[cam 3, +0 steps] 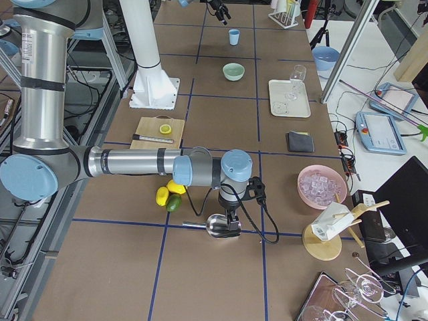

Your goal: Pour ice into bowl

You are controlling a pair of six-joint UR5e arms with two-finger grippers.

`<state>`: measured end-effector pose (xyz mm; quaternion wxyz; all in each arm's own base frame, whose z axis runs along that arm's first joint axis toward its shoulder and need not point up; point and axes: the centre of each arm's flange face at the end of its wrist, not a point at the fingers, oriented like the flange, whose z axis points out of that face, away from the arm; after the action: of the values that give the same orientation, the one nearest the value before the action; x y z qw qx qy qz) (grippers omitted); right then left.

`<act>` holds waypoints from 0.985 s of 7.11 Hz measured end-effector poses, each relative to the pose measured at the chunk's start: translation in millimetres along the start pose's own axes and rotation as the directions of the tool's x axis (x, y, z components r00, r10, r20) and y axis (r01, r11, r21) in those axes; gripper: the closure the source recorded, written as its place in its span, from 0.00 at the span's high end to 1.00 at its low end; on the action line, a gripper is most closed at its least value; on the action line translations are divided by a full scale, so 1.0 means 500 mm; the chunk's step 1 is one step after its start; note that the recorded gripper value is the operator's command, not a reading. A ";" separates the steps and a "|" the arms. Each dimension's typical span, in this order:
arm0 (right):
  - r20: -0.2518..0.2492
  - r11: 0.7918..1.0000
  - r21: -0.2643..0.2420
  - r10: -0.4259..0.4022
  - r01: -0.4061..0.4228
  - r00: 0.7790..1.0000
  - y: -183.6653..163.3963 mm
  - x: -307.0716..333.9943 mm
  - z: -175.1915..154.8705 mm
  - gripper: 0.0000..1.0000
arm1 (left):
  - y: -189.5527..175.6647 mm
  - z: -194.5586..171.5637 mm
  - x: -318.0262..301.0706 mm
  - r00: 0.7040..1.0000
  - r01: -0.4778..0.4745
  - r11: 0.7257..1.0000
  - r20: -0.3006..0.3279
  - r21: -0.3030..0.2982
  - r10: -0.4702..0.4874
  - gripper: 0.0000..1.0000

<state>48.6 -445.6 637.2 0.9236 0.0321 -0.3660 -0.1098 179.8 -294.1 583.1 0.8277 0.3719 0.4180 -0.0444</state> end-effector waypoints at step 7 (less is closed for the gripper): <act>0.000 1.000 0.004 -0.003 0.003 1.000 -0.001 -0.003 -0.003 1.00 | 0.124 0.153 0.049 0.985 0.060 0.967 0.144 0.247 -0.098 1.00</act>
<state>48.6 -445.9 634.9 0.9233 0.0345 -0.3661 -0.1107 270.1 -293.6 629.9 0.8038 0.4483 0.3585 -0.1566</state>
